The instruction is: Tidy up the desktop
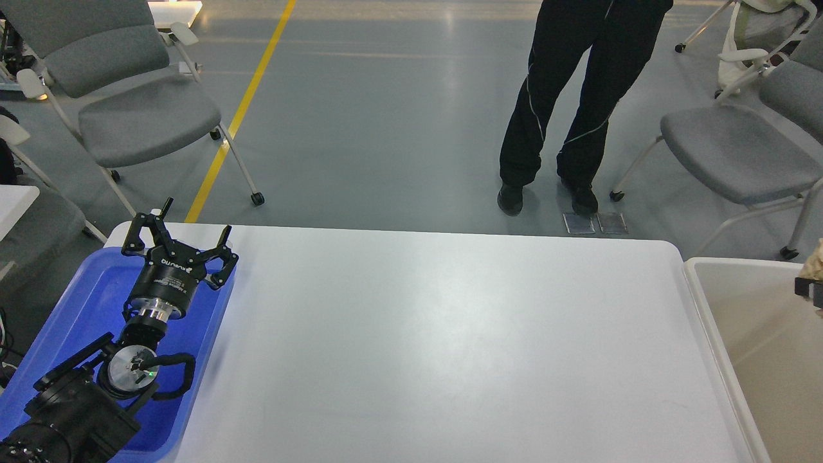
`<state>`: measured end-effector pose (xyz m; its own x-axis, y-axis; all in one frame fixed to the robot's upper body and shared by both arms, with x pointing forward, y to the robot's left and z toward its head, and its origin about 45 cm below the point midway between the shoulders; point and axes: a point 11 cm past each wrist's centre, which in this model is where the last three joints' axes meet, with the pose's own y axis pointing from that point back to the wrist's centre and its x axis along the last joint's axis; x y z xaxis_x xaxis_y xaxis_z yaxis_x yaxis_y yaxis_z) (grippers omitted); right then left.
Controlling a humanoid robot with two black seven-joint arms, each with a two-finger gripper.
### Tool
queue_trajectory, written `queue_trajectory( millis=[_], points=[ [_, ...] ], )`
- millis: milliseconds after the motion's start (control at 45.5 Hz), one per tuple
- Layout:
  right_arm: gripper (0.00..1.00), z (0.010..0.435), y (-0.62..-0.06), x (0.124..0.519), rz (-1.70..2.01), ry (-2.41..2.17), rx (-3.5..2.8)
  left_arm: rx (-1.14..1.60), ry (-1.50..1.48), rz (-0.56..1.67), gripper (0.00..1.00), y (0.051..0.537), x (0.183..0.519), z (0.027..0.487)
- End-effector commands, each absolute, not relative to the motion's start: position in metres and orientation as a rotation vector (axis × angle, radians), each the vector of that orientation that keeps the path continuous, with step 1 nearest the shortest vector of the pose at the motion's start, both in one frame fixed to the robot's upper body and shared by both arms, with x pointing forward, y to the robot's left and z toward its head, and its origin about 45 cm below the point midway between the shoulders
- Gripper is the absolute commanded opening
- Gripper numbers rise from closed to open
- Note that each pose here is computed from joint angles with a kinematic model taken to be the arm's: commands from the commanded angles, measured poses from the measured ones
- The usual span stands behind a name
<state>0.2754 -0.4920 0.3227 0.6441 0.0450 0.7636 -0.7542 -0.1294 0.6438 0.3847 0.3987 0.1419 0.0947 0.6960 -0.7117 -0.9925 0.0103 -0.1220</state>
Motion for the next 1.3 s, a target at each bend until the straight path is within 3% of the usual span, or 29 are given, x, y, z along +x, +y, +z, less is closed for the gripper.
queue_trajectory(
  millis=[0, 307, 725, 1274],
  points=[
    [0.00, 0.342, -0.488, 0.281, 0.770, -0.640, 1.582, -0.705, 0.532, 1.421, 1.00, 0.399, 0.385, 0.142],
    [0.00, 0.351, -0.488, 0.287, 0.783, -0.656, 1.574, -0.706, 0.533, 1.420, 1.00, 0.399, 0.385, 0.142],
    [0.00, 0.344, -0.535, 0.282, 0.605, -0.989, 1.582, -0.706, 0.533, 1.420, 1.00, 0.399, 0.385, 0.142],
    [0.00, 0.282, -0.604, 0.285, 0.107, -1.612, 1.543, -0.706, 0.533, 1.422, 1.00, 0.399, 0.385, 0.142]
  ],
)
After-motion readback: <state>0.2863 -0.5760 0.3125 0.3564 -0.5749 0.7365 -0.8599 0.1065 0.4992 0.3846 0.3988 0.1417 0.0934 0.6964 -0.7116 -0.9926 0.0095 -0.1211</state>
